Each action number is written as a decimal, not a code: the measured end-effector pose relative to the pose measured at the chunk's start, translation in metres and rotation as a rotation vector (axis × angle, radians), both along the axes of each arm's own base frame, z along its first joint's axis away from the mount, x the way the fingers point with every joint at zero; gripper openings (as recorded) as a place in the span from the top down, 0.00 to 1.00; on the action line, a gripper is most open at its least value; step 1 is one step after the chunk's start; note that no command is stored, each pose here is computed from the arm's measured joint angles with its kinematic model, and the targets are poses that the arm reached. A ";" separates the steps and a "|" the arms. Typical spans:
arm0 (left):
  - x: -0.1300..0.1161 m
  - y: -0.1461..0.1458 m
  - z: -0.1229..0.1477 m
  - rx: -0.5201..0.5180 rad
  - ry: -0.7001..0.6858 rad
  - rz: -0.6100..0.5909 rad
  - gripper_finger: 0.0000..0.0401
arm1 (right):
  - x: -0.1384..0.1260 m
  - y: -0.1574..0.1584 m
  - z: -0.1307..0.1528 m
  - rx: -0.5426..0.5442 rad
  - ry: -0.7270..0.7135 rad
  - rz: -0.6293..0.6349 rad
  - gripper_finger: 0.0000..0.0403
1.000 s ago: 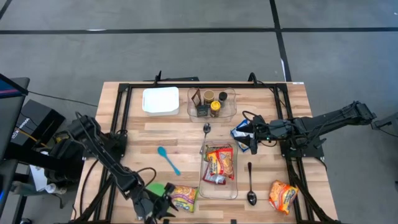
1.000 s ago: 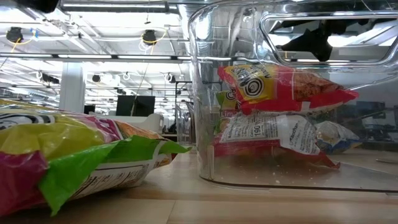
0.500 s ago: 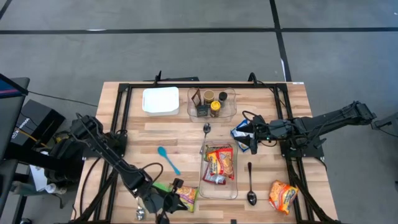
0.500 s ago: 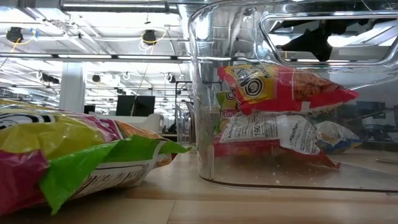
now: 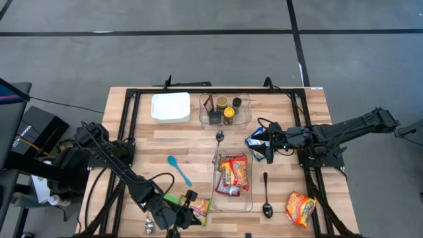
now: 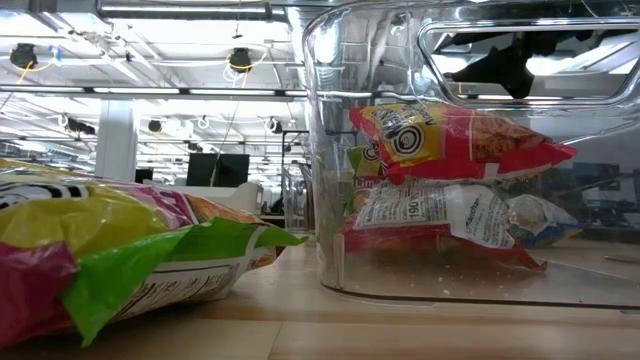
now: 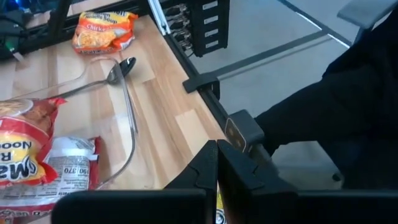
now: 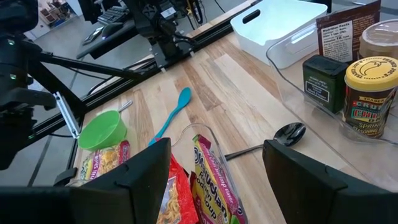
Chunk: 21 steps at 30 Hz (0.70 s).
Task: Pick & Place Food Item
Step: Put the green noodle pack into the bottom transparent bin
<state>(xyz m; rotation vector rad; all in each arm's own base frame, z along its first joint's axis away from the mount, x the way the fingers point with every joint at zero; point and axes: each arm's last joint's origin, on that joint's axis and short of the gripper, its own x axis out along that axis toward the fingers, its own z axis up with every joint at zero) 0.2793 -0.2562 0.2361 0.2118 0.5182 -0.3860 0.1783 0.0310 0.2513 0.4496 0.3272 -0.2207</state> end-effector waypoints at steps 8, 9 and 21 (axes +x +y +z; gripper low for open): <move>-0.007 -0.004 -0.022 0.052 0.134 0.024 1.00 | 0.000 0.000 0.000 -0.002 0.000 -0.005 0.38; -0.008 -0.004 -0.027 0.059 0.162 0.033 1.00 | 0.000 0.000 0.000 -0.002 0.000 -0.005 0.38; -0.018 -0.011 -0.064 0.026 0.460 -0.009 1.00 | 0.000 0.000 0.000 -0.001 0.000 -0.006 0.38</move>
